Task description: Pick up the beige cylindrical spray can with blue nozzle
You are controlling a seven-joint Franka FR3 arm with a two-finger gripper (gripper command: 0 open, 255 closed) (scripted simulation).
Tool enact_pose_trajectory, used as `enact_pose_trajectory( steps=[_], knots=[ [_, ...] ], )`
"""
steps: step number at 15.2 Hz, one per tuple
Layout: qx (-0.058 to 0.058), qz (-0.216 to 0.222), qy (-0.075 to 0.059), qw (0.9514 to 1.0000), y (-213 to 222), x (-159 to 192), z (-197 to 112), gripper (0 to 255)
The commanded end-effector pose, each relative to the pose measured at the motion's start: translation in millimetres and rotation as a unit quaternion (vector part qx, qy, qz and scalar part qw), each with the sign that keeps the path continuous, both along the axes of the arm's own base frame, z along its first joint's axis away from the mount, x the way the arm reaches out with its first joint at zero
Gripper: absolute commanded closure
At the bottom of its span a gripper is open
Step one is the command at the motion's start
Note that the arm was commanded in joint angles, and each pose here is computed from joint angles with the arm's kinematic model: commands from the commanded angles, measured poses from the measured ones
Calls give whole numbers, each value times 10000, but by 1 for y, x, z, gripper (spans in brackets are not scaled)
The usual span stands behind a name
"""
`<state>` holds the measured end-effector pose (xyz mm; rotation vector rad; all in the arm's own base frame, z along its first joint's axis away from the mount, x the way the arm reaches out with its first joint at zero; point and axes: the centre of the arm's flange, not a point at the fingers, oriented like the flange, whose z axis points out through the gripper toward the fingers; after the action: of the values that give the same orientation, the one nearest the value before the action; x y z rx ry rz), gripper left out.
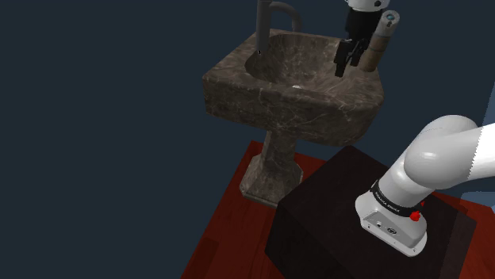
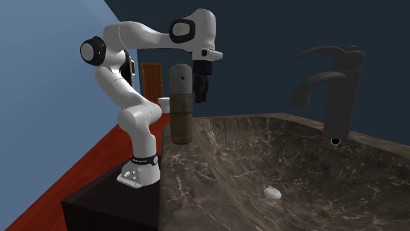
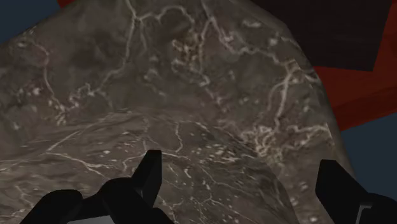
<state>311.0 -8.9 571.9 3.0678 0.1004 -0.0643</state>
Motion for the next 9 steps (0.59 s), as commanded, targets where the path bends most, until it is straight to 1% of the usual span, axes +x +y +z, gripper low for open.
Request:
enact_pose_trajectory(
  steps=[1,5,9],
  knots=[
    [0,0,0,10000,0,0,0,0],
    [20,-200,-304,9993,-46,4,24,0],
    [40,-400,-608,9973,-92,4,49,0]
  ],
)
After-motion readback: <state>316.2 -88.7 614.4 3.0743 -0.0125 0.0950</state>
